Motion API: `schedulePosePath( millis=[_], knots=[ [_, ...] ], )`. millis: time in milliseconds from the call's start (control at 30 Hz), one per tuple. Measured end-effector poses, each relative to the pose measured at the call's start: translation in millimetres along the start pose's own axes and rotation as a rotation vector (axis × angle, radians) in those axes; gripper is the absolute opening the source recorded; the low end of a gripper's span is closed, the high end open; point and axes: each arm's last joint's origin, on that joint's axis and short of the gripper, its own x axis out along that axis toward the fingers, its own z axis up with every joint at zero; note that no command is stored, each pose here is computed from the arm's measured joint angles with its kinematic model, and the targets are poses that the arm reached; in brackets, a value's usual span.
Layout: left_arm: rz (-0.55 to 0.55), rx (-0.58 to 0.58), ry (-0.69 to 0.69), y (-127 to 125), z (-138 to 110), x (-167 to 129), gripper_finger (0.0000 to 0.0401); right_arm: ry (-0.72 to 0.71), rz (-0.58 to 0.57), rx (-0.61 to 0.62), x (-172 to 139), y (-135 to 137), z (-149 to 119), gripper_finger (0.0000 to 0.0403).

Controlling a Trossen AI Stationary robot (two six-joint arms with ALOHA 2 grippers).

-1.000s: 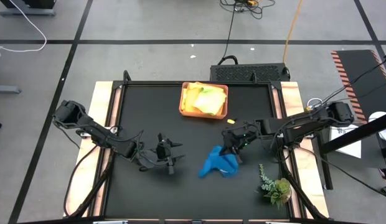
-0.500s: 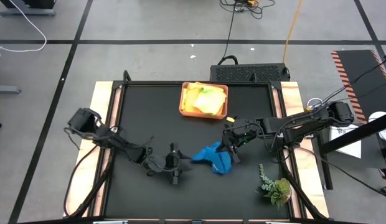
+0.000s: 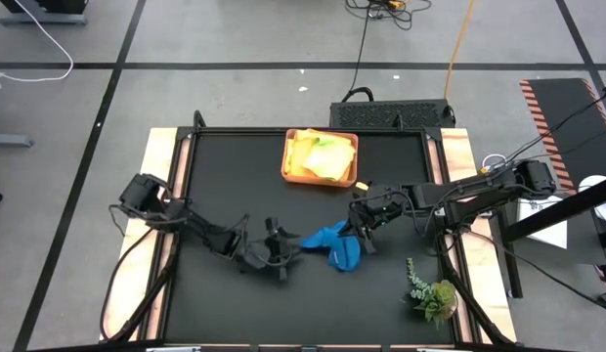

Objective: Fold microfiber towels
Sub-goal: Fold the blue towel

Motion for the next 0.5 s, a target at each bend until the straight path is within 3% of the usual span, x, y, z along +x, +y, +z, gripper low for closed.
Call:
schedulePosePath(
  millis=[500],
  knots=[
    [-0.035,0.025,0.025,8.5,-0.5,5.6,0.0225,-0.001,0.000,-0.006,0.0,0.0,0.2,0.0000]
  ],
)
